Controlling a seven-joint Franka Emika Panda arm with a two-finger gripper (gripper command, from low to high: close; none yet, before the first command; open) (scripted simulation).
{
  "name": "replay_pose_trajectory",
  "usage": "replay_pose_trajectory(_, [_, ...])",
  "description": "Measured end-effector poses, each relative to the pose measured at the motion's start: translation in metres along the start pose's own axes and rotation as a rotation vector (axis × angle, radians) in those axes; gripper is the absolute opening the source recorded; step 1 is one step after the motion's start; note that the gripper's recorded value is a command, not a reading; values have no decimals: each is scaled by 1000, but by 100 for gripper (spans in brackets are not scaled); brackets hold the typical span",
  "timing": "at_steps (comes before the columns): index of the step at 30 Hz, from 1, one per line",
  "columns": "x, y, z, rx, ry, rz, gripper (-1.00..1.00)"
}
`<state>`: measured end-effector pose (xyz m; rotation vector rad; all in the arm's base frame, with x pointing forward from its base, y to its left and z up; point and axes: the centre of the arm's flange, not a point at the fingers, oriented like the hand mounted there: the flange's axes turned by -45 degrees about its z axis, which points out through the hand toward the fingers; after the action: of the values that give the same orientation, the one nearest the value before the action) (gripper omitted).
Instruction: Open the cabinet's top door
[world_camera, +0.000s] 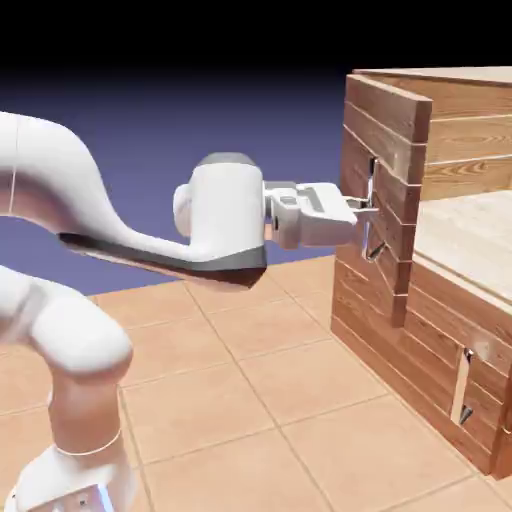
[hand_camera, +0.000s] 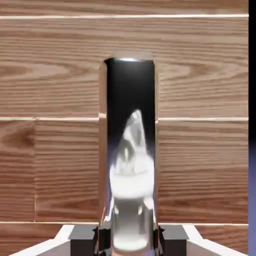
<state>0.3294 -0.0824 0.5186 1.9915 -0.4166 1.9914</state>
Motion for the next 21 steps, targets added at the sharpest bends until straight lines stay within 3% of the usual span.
replay_pose_trajectory(21, [0, -59, -131, -274, 0, 2, -100])
